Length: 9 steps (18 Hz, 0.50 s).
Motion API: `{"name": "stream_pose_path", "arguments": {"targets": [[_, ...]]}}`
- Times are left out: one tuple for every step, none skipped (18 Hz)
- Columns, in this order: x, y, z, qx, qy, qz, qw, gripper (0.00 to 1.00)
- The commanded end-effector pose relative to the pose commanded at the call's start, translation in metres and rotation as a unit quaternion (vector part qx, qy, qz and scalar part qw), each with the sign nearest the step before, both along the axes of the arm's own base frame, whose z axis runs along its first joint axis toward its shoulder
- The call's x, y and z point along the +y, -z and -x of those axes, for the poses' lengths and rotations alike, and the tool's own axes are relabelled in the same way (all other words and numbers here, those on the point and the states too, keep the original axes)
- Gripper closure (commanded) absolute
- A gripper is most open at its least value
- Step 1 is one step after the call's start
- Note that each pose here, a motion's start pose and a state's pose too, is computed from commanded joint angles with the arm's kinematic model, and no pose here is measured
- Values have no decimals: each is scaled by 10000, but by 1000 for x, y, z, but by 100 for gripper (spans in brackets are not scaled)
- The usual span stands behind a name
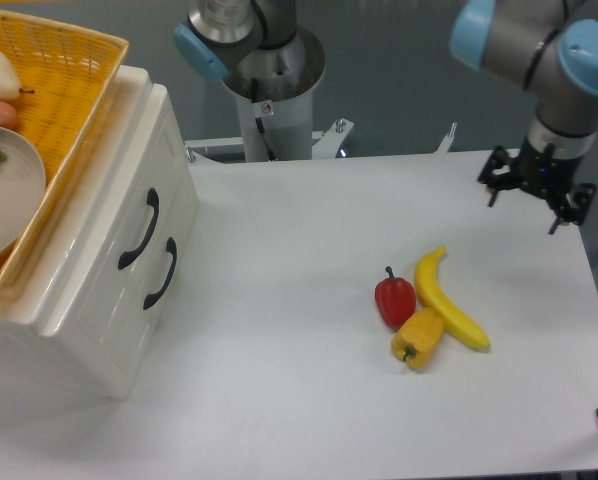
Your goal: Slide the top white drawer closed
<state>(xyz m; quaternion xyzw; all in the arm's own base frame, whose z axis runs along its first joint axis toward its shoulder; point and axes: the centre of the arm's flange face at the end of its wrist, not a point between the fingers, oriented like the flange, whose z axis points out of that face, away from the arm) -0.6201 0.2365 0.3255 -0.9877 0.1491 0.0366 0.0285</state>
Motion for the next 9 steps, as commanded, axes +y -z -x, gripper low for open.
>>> {"name": "stream_pose_path", "arguments": {"targets": [[-1,4,3,17,-8,5,10000,0],[-2,7,5,19,-5,67,10000,0],[-5,9,8,25,-23,212,9998,0],[-7,13,9,9,-24,354,9994,0],[-8,17,11,-12,-27,420,9991,0],[-8,20,12,-27,-26,423,9991,0],[-9,20,12,-35,-33,424,9991,0],[-10,21,12,-36,-33,425,9991,0],[-12,21,14,-38,-71,416,9991,0]]}}
